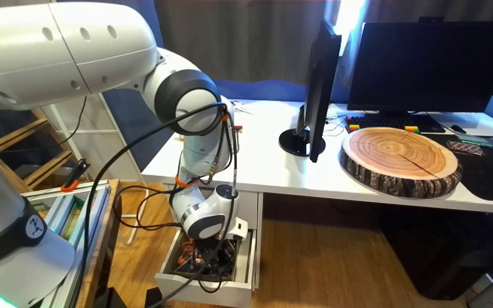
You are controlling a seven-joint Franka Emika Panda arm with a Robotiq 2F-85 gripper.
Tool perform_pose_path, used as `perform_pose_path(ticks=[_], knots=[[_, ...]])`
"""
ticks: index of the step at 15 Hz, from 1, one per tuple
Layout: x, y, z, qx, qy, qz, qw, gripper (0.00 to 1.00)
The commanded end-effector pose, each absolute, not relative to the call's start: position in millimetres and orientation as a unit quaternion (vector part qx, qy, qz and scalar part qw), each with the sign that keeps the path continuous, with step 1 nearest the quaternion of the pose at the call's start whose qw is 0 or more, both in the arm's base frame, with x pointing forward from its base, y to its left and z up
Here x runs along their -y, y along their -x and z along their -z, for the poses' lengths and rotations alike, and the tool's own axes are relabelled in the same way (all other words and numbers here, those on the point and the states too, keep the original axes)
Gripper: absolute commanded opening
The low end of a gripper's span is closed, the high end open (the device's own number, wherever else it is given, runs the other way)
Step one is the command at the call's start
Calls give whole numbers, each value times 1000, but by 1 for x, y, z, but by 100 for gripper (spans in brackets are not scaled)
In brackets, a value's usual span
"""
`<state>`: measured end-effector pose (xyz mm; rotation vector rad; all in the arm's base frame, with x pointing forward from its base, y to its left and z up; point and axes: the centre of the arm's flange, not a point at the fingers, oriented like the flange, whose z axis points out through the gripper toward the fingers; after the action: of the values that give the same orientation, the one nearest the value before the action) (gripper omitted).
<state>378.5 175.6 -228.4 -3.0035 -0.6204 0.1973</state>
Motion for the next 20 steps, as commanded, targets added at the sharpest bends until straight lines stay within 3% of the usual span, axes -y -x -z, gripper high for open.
perform_pose_path(ticks=[1, 2, 4, 9, 20], knots=[[-176, -380, 241, 176, 980, -81, 43, 68], [-175, -379, 242, 174, 980, -83, 44, 53], [-174, -379, 242, 170, 981, -87, 45, 35], [-175, -381, 244, 164, 981, -87, 48, 2], [-163, -363, 191, 157, 984, -71, 34, 3]])
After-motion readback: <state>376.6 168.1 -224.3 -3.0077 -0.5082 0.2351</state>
